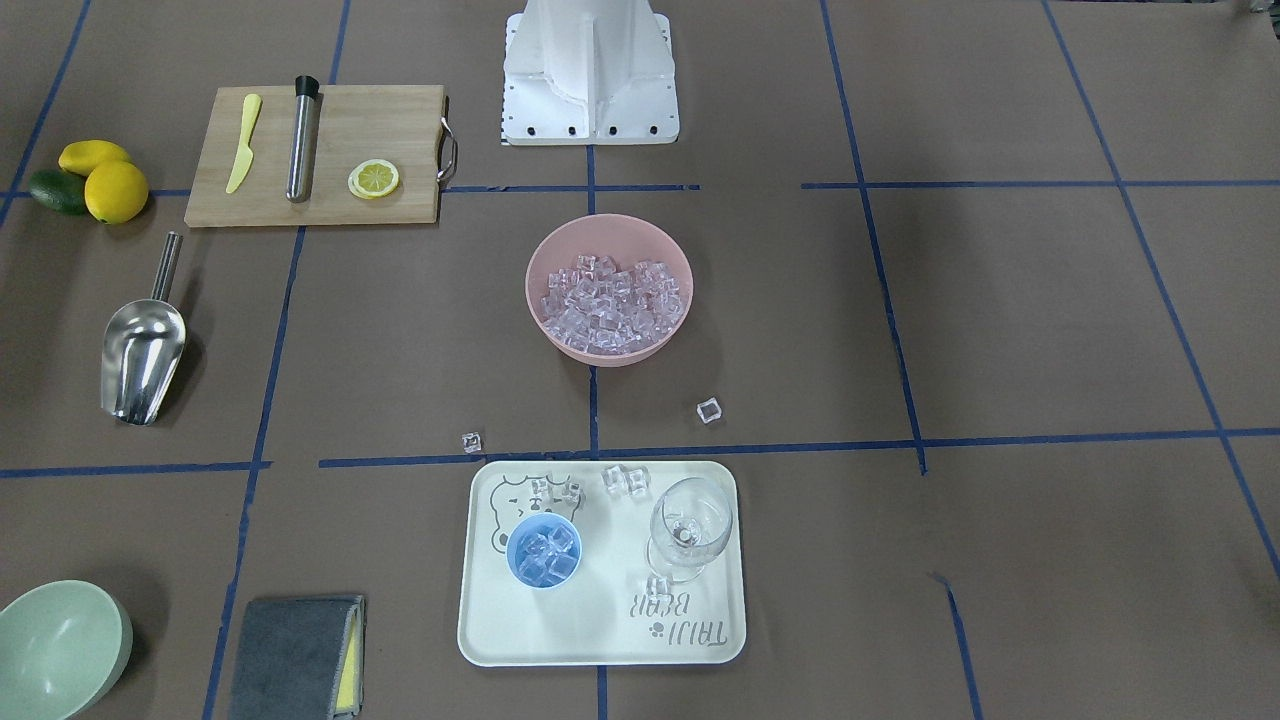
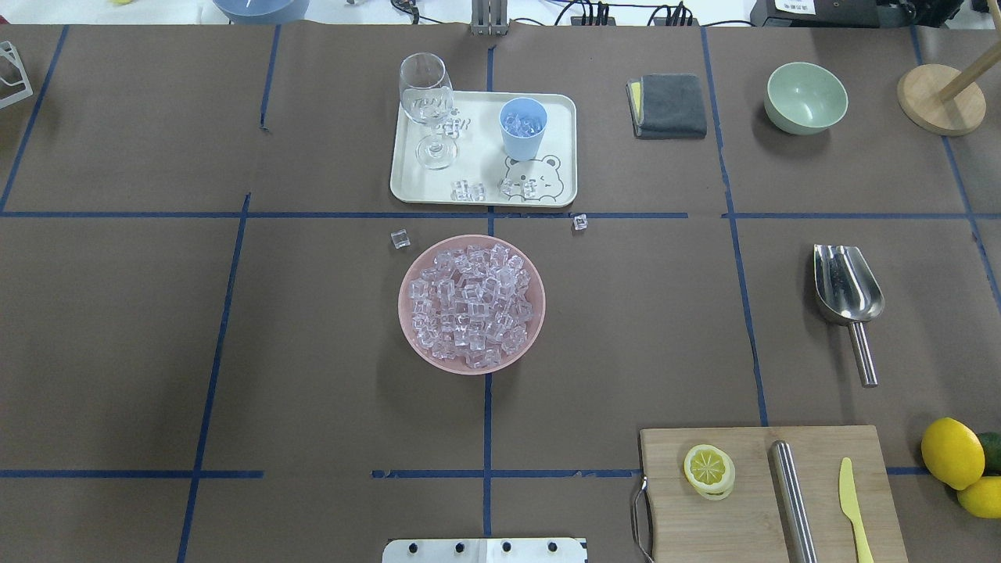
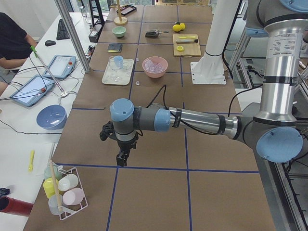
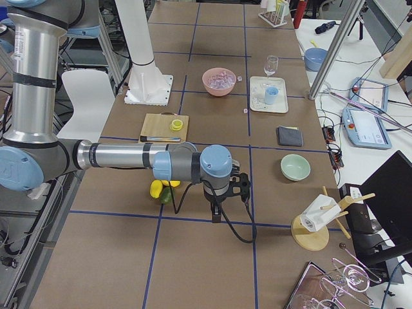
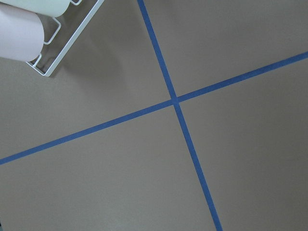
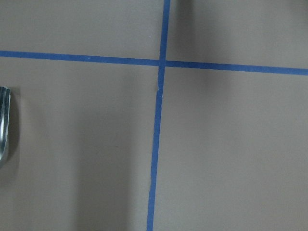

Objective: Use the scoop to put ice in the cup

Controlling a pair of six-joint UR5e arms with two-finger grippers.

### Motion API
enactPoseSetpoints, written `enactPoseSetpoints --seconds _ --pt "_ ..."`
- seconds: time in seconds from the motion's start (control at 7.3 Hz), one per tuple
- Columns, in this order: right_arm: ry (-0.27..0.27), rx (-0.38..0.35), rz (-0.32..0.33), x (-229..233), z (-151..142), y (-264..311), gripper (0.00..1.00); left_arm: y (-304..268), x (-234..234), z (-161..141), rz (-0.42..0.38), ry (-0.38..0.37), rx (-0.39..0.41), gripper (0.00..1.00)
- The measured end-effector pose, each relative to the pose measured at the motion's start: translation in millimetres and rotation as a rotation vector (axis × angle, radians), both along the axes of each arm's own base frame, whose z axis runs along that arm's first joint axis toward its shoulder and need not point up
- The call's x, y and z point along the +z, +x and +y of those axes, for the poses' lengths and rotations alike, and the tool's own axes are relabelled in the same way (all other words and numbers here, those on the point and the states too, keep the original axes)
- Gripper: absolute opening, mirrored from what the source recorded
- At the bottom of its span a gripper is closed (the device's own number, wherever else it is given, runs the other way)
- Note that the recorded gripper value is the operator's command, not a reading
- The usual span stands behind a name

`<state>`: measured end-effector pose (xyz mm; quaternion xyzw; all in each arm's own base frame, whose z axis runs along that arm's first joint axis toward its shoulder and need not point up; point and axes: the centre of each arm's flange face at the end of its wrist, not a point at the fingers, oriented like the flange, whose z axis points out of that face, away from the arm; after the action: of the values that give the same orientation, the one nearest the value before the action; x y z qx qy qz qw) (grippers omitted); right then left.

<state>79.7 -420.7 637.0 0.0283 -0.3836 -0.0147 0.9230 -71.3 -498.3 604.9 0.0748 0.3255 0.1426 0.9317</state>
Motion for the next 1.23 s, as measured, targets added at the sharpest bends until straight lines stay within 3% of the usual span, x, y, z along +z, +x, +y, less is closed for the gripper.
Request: enactPoseSetpoints --seconds 0.41,0.96,1.23 --pt "-0.022 0.012 0.002 15.3 1.6 6.1 1.00 -9.9 8.8 8.8 0.004 -0.022 -0.024 1.00" --pt "0.000 0.034 -0.004 52.7 2.5 13.3 1.00 -11.7 24.3 21.8 0.006 -0.055 -0.033 1.00" --pt "0.002 0.057 -0.042 51.7 3.2 18.0 1.00 -12.6 25.1 22.3 0.009 -0.061 -0.039 1.00"
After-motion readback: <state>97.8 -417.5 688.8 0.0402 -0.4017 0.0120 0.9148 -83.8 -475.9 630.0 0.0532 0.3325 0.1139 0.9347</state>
